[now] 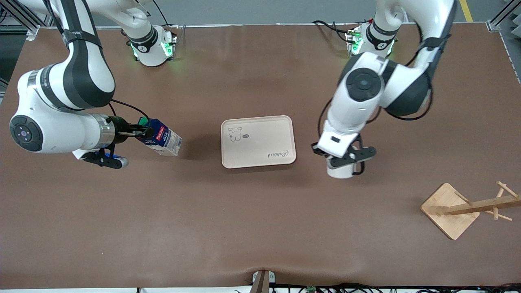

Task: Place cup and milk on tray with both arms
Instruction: 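Carry the mug and the milk carton toward the white tray with both grippers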

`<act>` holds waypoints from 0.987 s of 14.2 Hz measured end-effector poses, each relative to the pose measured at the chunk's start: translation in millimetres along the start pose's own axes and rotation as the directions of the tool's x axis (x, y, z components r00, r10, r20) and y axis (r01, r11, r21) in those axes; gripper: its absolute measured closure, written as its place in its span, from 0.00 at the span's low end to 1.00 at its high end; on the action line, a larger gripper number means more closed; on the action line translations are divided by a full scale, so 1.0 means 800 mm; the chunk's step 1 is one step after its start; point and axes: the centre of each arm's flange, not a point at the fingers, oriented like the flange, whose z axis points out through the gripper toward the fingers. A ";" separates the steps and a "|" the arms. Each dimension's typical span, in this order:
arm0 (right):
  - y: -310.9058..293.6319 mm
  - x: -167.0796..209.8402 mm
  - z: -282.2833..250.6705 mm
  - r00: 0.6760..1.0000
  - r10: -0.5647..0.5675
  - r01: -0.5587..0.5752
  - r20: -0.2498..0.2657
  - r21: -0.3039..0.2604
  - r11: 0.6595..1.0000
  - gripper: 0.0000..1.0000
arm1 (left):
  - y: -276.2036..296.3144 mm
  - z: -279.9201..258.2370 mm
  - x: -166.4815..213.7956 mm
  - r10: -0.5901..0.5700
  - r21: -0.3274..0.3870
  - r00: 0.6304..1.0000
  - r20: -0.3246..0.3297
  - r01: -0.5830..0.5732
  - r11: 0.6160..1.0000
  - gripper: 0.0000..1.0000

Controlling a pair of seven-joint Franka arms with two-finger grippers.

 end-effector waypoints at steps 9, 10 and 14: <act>-0.056 -0.026 0.017 0.999 0.052 -0.052 0.006 -0.036 0.998 0.47 | 0.121 0.129 -0.114 -0.052 -0.031 0.955 0.293 0.064 0.997 0.89; -0.062 -0.029 0.020 0.998 0.056 -0.056 0.006 -0.041 0.998 0.47 | 0.126 0.143 -0.126 -0.051 -0.021 0.949 0.311 0.060 0.998 0.89; -0.084 -0.038 0.030 0.997 0.074 -0.073 0.005 -0.056 0.996 0.47 | 0.129 0.185 -0.140 -0.085 0.001 0.918 0.387 0.092 0.996 0.89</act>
